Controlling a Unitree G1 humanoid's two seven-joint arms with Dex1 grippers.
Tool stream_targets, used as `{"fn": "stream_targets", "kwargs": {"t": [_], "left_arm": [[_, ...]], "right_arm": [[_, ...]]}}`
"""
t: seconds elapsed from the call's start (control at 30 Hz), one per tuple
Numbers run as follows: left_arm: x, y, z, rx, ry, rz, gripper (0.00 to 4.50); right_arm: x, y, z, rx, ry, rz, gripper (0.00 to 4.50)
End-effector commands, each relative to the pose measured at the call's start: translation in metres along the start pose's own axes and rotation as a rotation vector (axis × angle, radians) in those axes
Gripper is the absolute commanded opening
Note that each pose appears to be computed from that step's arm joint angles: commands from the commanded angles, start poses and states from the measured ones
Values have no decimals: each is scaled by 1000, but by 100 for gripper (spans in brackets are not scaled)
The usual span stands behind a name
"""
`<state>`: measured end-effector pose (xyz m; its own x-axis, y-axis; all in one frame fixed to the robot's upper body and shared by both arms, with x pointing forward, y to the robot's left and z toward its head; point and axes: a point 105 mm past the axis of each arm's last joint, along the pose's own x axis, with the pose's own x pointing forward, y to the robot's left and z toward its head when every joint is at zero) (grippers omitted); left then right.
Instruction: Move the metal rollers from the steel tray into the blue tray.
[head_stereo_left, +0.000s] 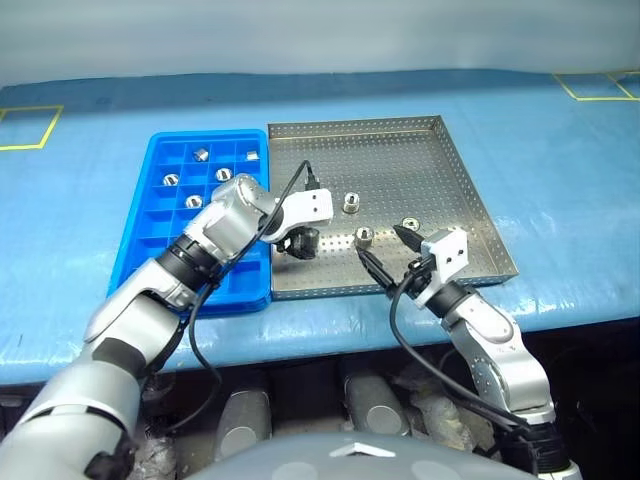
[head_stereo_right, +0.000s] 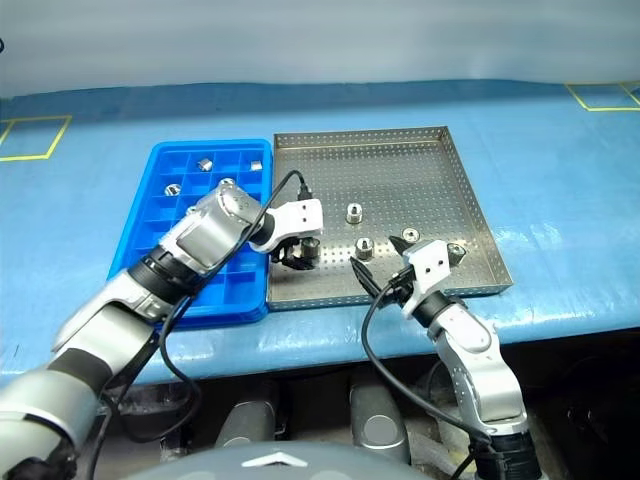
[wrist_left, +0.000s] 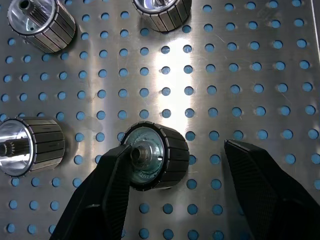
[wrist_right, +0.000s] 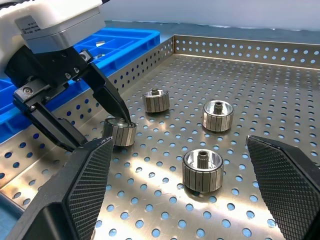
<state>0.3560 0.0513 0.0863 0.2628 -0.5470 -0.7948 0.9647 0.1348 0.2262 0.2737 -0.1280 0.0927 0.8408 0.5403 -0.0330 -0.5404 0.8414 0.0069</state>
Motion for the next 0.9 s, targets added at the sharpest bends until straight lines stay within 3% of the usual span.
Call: {"fn": "stream_targets", "kwargs": {"t": [0.03, 0.47, 0.57, 0.7, 0.9], "left_arm": [[2, 4, -4, 3, 19, 22, 319], [16, -12, -13, 29, 39, -31, 319], [19, -16, -17, 26, 41, -47, 265], [22, -23, -20, 17, 35, -67, 136], [24, -26, -22, 1, 32, -64, 135]], "right_arm": [[-1, 0, 13, -21, -53, -3, 450], [-2, 1, 12, -15, -55, -10, 450], [-2, 0, 15, -14, -66, -16, 450], [-3, -1, 15, -15, -66, -20, 450], [-2, 0, 15, -16, -66, -19, 450]]}}
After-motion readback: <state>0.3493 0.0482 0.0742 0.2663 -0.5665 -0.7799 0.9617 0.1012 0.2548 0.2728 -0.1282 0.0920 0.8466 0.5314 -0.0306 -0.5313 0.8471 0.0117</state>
